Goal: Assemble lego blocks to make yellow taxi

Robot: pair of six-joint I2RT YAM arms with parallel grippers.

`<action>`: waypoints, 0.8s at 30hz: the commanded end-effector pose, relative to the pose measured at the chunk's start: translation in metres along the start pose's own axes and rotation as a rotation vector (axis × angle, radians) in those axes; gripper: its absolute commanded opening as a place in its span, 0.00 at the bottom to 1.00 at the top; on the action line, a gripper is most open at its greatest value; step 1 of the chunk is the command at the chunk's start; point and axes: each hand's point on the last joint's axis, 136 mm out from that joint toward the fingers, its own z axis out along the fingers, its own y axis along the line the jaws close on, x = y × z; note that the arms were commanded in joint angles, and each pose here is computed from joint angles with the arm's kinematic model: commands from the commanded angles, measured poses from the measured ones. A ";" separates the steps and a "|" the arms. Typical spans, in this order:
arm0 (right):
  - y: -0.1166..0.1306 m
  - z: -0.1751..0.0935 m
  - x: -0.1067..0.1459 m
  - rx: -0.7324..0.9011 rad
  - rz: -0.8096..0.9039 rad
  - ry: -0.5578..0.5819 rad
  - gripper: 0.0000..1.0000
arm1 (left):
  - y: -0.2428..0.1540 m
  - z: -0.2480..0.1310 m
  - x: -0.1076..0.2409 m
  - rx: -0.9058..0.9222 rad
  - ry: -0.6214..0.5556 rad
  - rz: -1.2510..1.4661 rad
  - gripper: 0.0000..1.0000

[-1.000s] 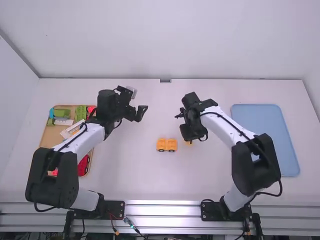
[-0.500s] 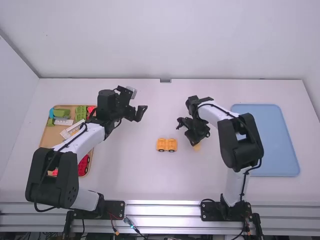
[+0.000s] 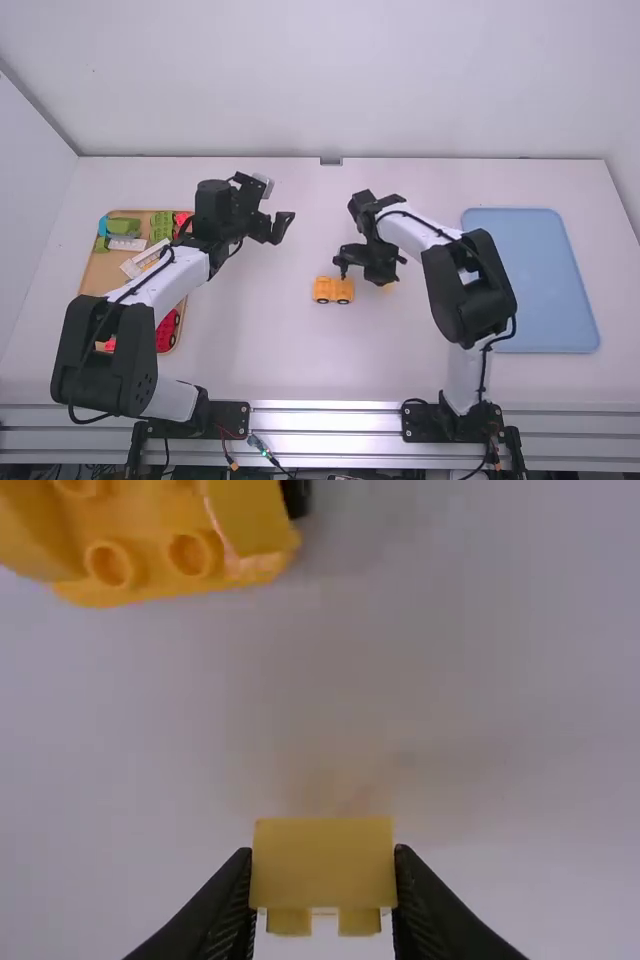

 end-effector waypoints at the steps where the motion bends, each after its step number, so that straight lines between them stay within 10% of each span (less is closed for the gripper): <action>1: 0.001 0.005 -0.003 -0.016 -0.139 0.020 0.36 | 0.000 -0.001 -0.006 -0.003 -0.007 0.007 0.99; 10: 0.003 0.031 -0.009 -0.030 -0.169 0.092 0.41 | -0.001 -0.001 0.002 0.002 0.027 -0.013 0.99; 13: -0.004 0.027 -0.016 -0.003 -0.108 0.070 0.63 | -0.001 -0.001 0.003 0.000 0.030 -0.016 0.99; 15: -0.003 0.020 -0.023 -0.020 -0.108 0.035 0.99 | -0.002 -0.001 0.003 0.002 0.030 -0.014 0.99; 24: -0.021 -0.038 -0.038 -0.019 -0.058 -0.137 0.99 | -0.001 -0.001 -0.001 -0.004 0.016 -0.006 0.99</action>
